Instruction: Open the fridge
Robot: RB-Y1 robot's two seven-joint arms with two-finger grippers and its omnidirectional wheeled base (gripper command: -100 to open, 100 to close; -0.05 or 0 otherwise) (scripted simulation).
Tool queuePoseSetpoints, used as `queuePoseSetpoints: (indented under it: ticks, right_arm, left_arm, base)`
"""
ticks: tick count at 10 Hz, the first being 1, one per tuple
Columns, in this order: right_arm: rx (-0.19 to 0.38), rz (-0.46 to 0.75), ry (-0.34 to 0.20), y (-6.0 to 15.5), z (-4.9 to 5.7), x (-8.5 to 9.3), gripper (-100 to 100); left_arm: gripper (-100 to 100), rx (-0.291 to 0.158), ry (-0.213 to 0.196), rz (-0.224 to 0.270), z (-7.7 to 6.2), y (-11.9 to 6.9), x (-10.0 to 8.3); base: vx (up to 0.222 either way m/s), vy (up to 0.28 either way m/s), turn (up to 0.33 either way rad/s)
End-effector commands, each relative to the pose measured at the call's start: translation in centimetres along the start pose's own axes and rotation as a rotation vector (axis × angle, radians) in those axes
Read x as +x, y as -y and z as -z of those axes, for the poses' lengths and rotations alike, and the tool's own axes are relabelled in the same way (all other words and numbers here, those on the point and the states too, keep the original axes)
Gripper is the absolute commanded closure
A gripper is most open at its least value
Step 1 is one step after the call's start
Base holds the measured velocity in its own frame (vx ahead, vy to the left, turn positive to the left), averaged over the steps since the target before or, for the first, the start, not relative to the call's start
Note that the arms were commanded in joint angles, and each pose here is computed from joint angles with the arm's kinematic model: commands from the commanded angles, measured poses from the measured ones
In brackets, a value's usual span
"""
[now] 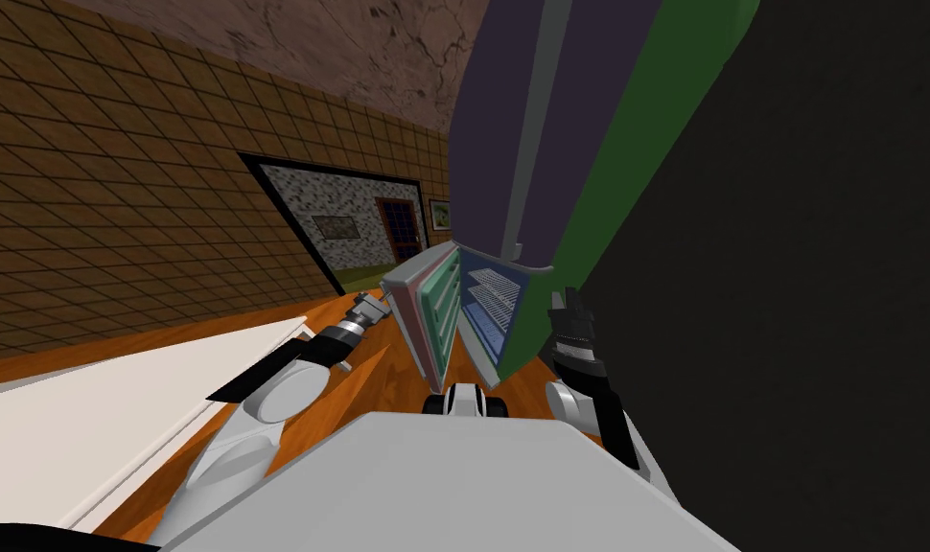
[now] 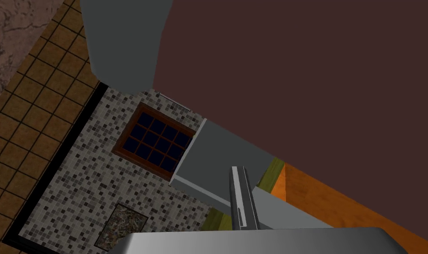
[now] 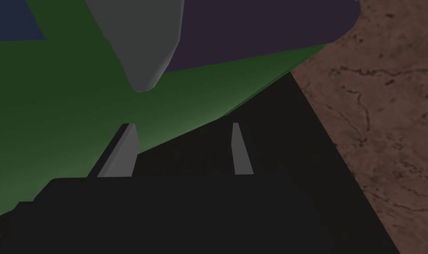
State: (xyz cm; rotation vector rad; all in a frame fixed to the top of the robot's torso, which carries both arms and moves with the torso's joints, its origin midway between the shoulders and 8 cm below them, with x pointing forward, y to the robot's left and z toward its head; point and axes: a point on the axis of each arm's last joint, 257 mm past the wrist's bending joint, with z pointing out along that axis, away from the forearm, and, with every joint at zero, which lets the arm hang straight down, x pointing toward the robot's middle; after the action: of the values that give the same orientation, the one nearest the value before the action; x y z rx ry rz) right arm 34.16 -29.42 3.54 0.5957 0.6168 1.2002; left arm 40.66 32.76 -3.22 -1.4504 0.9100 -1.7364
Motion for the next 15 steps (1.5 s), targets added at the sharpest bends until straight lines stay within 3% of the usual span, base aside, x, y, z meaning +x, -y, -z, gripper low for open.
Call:
queuePoseSetpoints:
  ticks: [1, 6, 7, 9, 15]
  right_arm:
    - [0.000, 0.000, 0.000, 0.0, 0.0, 0.0, 0]
    - [0.000, 0.000, 0.000, 0.0, 0.0, 0.0, 0]
    - [0.000, 0.000, 0.000, 0.0, 0.0, 0.0, 0]
    - [0.000, 0.000, 0.000, 0.0, 0.0, 0.0, 0]
    - [0.000, 0.001, 0.000, 0.0, 0.0, 0.0, 0]
  left_arm:
    - [-100, -0.004, -0.015, 0.002, -0.4, -0.4, 0.5]
    - [-100, 0.008, -0.022, -0.002, 0.0, 0.7, 0.9]
    - [100, -0.004, -0.020, 0.003, -0.1, 0.1, 0.8]
    - [100, -0.007, -0.042, 0.005, -0.5, 0.1, 1.5]
    - [100, -0.033, -0.098, 0.017, -1.1, -0.7, 3.5]
  base:
    - [0.011, 0.094, -0.055]
    - [0.016, 0.057, 0.048]
    - [-0.016, 0.010, -0.077]
    - [0.005, 0.119, -0.044]
    - [0.037, 0.310, -0.104]
